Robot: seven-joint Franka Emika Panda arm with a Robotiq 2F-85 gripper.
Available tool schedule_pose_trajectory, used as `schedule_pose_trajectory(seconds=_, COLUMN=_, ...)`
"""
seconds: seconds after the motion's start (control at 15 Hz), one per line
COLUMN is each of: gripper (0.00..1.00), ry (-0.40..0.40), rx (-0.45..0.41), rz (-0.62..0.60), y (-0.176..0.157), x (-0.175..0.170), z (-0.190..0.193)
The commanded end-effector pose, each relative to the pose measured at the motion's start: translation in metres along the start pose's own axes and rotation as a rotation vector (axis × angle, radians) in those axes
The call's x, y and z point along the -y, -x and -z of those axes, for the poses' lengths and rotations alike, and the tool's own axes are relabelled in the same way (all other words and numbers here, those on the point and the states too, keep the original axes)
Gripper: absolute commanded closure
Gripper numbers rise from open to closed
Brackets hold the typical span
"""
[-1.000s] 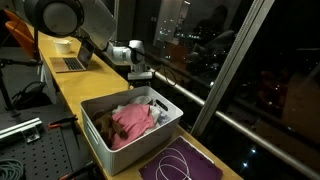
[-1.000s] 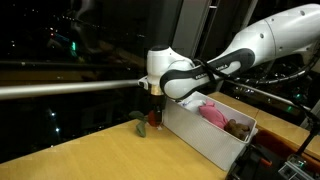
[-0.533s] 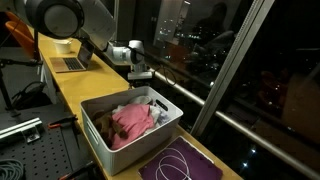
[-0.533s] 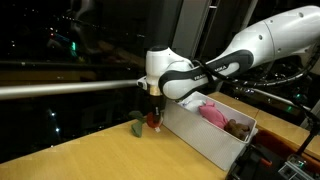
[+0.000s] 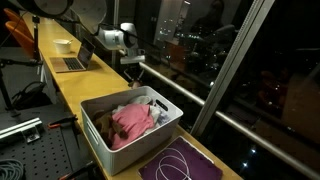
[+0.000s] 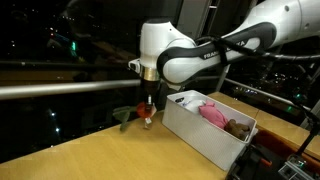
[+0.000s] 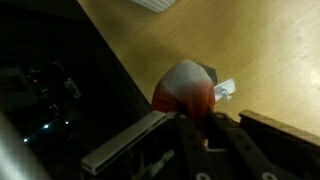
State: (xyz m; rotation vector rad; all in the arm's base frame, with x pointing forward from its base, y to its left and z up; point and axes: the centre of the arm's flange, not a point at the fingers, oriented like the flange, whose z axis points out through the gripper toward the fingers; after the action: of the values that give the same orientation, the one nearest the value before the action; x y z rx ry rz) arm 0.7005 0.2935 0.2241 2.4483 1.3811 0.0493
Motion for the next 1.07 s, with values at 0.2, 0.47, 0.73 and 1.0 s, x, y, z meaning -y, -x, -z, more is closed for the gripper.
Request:
schedule_pose_trajectory(seconds=0.2, gripper=0.96, ry=0.088, rx=-0.023, rz=-0.151, y=0.078, x=0.025, z=0.113)
schedule_pose_trajectory(seconds=0.47, gripper=0.96, ry=0.115, rx=0.006, rz=-0.274, y=0.135, x=0.026, z=0.128)
schedule_pose_trajectory(seconds=0.73, gripper=0.96, ry=0.126, rx=0.039, rz=-0.415, y=0.199, x=0.022, z=0.125)
schedule_pose_trajectory(seconds=1.0, gripper=0.96, ry=0.116, rx=0.046, rz=-0.538, y=0.276, x=0.017, z=0.11)
